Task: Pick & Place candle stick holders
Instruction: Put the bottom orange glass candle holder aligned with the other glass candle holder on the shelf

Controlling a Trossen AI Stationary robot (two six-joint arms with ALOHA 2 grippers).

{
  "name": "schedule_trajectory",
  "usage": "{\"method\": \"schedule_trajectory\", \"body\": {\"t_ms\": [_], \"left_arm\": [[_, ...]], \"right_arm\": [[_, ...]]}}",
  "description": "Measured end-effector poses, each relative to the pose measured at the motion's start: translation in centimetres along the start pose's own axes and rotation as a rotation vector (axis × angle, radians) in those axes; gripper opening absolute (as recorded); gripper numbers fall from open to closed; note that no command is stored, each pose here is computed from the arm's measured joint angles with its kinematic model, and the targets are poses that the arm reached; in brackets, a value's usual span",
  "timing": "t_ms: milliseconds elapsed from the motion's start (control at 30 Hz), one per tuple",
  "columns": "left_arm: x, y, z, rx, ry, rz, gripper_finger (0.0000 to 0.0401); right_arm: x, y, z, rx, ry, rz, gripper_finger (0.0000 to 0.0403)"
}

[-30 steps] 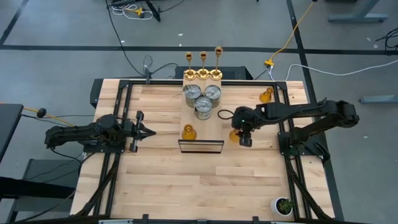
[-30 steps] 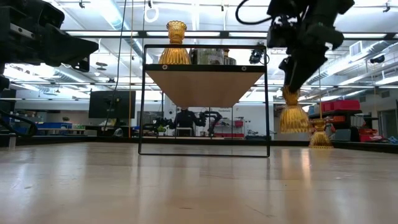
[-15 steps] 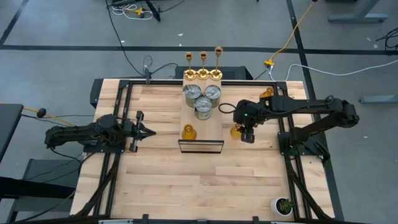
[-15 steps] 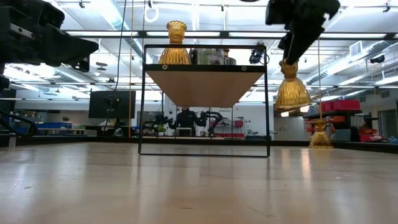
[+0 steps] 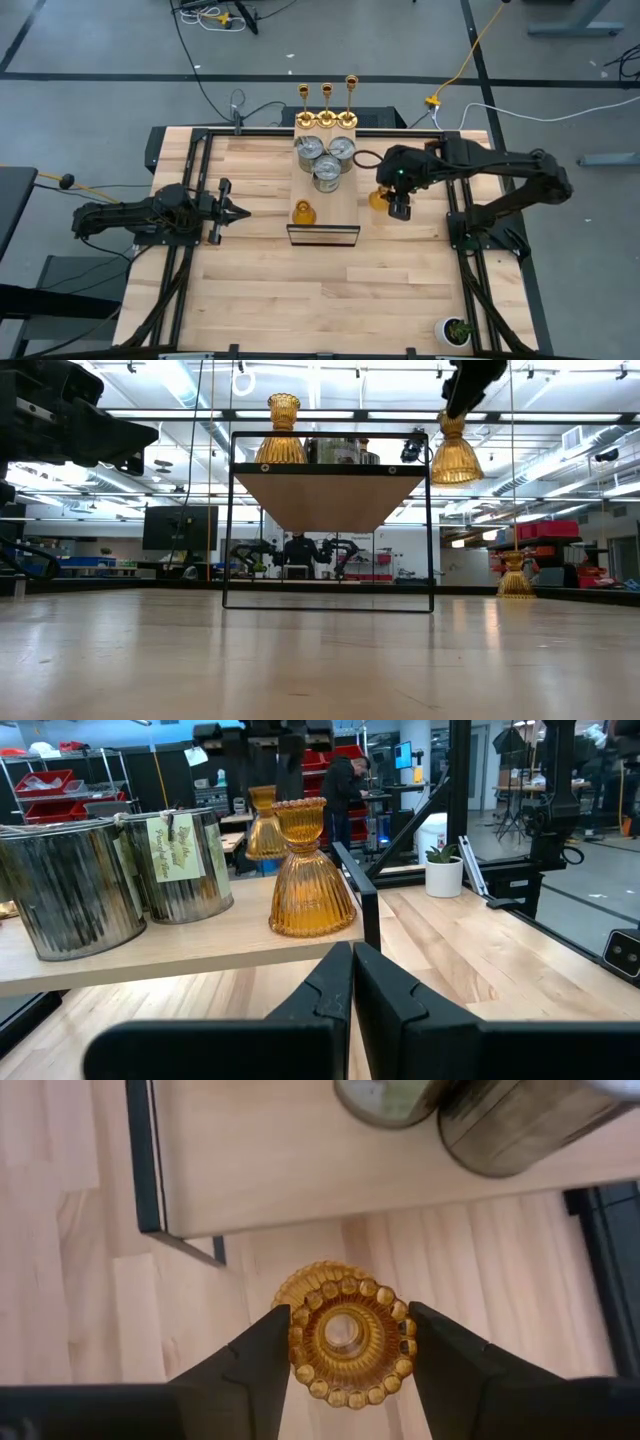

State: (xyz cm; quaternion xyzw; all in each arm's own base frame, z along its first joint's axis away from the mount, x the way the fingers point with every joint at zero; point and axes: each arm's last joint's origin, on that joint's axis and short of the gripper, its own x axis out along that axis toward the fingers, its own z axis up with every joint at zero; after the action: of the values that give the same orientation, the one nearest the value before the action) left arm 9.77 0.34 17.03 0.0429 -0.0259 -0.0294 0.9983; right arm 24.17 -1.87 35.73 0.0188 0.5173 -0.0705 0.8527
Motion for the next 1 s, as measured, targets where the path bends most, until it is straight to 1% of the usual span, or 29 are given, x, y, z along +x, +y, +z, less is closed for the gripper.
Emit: {"method": "schedule_trajectory", "body": {"t_ms": [233,467,867,1000], "left_arm": [[0.0,0.0,0.0,0.0,0.0,0.001,0.0019],[0.0,0.0,0.0,0.0,0.0,0.001,0.0018],[0.0,0.0,0.0,0.0,0.0,0.0,0.0018],[0.0,0.0,0.0,0.0,0.0,0.0,0.0019]], "right_arm": [[-0.5,0.1,2.1,-0.005,-0.003,-0.001,0.0177],[-0.3,0.4,4.4,-0.052,-0.021,0.002,0.0177],[1.5,2.8,7.7,-0.174,-0.031,0.04,0.0177],[2.2,3.5,8.4,-0.192,-0.036,0.05,0.0177]]}}
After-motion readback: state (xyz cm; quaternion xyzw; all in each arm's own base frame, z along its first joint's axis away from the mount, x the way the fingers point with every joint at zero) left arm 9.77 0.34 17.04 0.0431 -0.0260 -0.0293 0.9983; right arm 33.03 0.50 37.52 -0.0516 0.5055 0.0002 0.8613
